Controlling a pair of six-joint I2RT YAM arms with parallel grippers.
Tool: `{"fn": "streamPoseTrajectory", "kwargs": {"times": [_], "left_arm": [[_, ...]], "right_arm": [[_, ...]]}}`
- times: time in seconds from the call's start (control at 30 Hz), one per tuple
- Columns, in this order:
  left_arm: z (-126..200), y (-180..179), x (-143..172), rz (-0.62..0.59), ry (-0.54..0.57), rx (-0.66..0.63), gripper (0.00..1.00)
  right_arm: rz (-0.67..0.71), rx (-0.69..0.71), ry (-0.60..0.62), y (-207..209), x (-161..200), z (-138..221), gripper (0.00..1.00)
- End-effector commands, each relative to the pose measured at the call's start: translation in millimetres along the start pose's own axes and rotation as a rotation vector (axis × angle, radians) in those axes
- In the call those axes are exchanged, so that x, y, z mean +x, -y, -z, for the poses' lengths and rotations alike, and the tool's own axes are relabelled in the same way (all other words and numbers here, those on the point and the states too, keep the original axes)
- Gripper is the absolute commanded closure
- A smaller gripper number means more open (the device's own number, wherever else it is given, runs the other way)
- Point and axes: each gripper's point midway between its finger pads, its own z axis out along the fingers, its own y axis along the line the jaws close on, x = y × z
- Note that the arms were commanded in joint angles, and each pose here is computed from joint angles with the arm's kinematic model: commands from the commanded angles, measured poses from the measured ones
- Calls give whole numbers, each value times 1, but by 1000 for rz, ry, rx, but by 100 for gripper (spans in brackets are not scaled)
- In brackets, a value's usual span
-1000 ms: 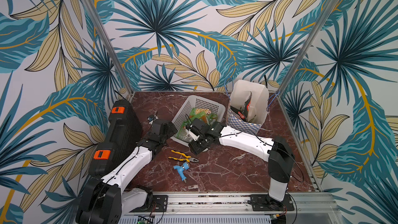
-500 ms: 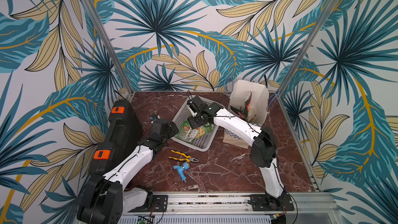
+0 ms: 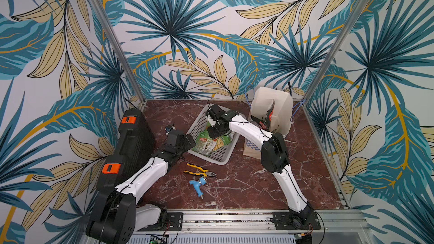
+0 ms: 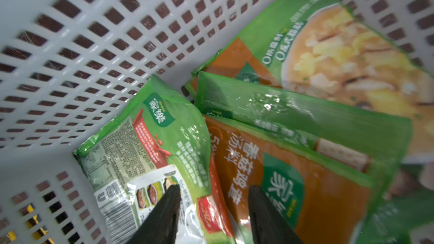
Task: Place the condiment packets inside the bag
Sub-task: Pick up the condiment packet from the storage box.
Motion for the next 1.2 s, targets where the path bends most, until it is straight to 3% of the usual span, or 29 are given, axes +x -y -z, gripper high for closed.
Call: {"fn": "streamPoseTrajectory", "kwargs": {"times": [0.0, 0.23, 0.5, 0.83, 1.17], "left_arm": [[4, 8, -13, -9, 26, 15, 0], [6, 9, -14, -10, 31, 21, 0], [18, 11, -20, -9, 79, 56, 0], [23, 14, -22, -15, 92, 83, 0], [32, 32, -22, -67, 113, 151, 0]], "right_arm": [[11, -52, -50, -10, 10, -16, 51], [-1, -19, -9, -6, 0, -5, 80], [-46, -20, 213, -8, -37, 79, 99], [-127, -42, 473, -6, -45, 194, 100], [-215, 47, 783, 25, -20, 338, 100]]}}
